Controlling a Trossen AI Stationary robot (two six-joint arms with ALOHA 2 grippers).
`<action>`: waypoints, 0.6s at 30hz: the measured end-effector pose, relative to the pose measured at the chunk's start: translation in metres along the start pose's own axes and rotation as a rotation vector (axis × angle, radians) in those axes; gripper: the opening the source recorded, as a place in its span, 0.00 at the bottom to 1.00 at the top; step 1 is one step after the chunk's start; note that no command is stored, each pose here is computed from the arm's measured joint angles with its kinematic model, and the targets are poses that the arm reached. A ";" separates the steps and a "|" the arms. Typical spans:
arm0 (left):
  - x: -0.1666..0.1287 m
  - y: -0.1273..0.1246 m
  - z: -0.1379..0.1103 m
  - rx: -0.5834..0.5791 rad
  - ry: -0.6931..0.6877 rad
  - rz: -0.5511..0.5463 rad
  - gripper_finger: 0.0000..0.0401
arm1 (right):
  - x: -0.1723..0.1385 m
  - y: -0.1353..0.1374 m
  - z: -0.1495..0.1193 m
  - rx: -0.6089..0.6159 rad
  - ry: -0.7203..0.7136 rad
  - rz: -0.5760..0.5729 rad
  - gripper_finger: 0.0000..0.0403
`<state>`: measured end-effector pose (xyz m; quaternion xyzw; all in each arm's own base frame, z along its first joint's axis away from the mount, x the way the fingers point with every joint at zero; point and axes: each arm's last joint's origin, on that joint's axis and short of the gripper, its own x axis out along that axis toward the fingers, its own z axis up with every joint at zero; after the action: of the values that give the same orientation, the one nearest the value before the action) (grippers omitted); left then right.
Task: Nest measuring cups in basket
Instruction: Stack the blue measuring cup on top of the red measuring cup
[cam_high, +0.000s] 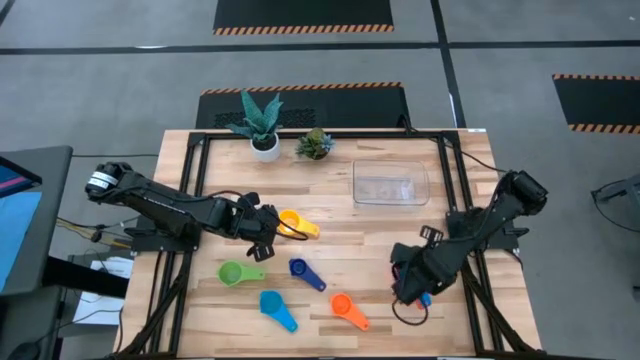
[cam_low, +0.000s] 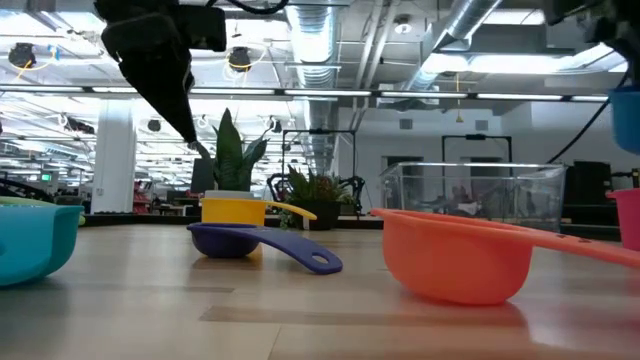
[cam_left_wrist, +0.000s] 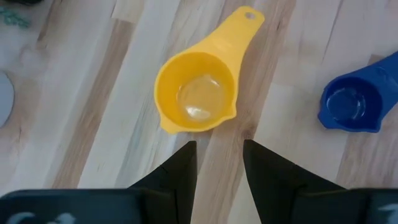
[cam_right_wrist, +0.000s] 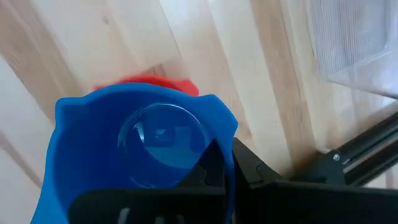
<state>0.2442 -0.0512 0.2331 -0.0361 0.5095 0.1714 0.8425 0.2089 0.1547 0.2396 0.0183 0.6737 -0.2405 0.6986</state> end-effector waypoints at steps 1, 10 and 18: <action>0.000 0.000 0.001 -0.002 -0.005 -0.003 0.30 | 0.001 0.000 -0.002 -0.002 -0.001 0.000 0.02; 0.000 0.000 0.001 -0.002 -0.011 0.011 0.30 | 0.012 0.001 -0.011 -0.011 -0.032 0.045 0.02; 0.000 0.000 0.001 -0.008 -0.012 0.014 0.30 | 0.024 0.003 -0.008 0.005 -0.045 0.070 0.04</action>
<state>0.2447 -0.0508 0.2335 -0.0350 0.5040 0.1794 0.8441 0.2024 0.1528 0.2153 0.0380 0.6562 -0.2181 0.7214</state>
